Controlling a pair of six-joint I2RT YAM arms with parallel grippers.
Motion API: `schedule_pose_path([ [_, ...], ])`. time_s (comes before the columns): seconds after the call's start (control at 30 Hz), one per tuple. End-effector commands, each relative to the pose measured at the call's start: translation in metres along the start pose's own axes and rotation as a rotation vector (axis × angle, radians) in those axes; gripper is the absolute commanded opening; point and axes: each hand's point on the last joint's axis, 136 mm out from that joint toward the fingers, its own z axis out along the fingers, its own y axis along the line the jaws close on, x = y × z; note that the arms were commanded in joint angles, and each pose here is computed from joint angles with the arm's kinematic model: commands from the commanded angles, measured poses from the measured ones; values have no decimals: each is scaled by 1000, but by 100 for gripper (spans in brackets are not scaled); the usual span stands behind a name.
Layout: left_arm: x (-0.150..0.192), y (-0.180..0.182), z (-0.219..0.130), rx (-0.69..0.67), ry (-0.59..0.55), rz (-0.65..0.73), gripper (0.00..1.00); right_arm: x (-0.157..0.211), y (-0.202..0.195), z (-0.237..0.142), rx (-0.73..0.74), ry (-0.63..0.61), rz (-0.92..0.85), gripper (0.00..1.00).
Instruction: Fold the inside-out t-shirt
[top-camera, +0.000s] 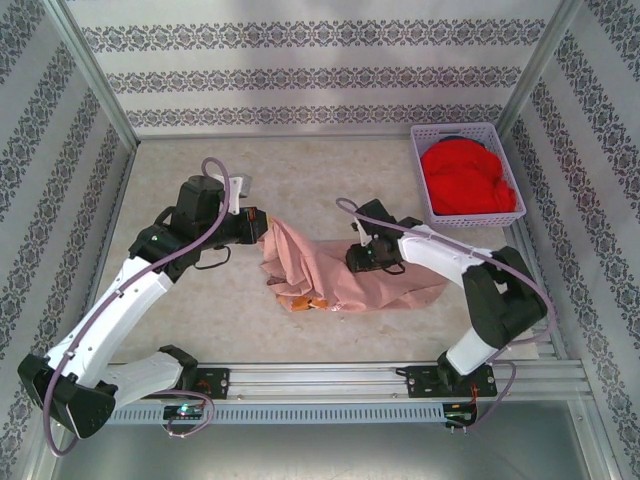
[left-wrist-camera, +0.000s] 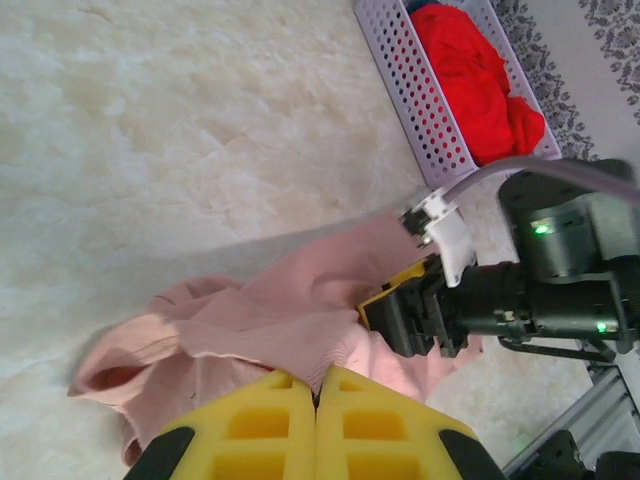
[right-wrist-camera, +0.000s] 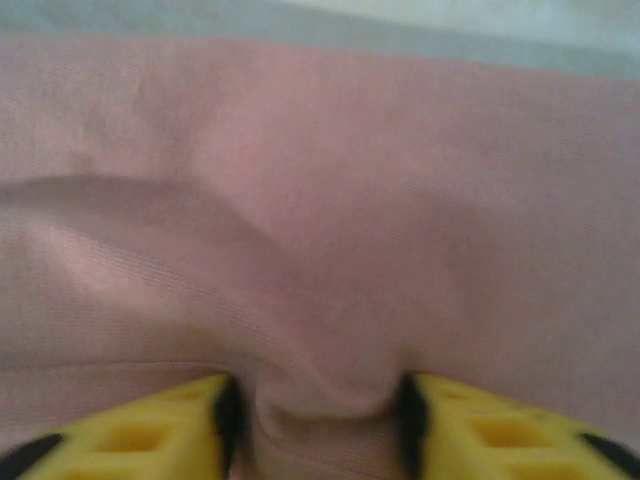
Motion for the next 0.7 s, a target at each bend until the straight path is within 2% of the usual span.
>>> schedule_pose_path([
  [0.0,-20,13,-12,-62,-101,-2,0,-37,5,-23,0,-119,-33,19],
  [0.07,-37,23,-17,-109,-164,-24,0,-67,3,-50,23,-229,-55,2],
  [0.1,-47,29,-19,-134,-197,-32,0,-84,2,-64,32,-287,-60,0],
  [0.2,-96,50,-32,-216,-335,-68,0,-147,-2,-120,31,-468,-52,0],
  [0.27,-141,51,-56,-201,-444,-103,0,-189,2,-172,19,-604,-55,0],
  [0.33,-177,26,-88,-136,-532,-55,0,-212,12,-222,0,-711,-81,0],
  [0.4,-190,-3,-118,-75,-575,19,0,-214,20,-255,-3,-776,-113,0],
  [0.43,-187,-13,-126,-46,-570,48,0,-207,22,-264,-2,-788,-120,0],
  [0.5,-163,-16,-124,-17,-499,63,0,-186,23,-257,-9,-756,-125,3],
  [0.6,-88,-4,-91,55,-273,15,0,-134,24,-211,-12,-627,-151,8],
  [0.67,-22,12,-65,104,-103,-95,0,-90,27,-173,-21,-517,-168,16],
])
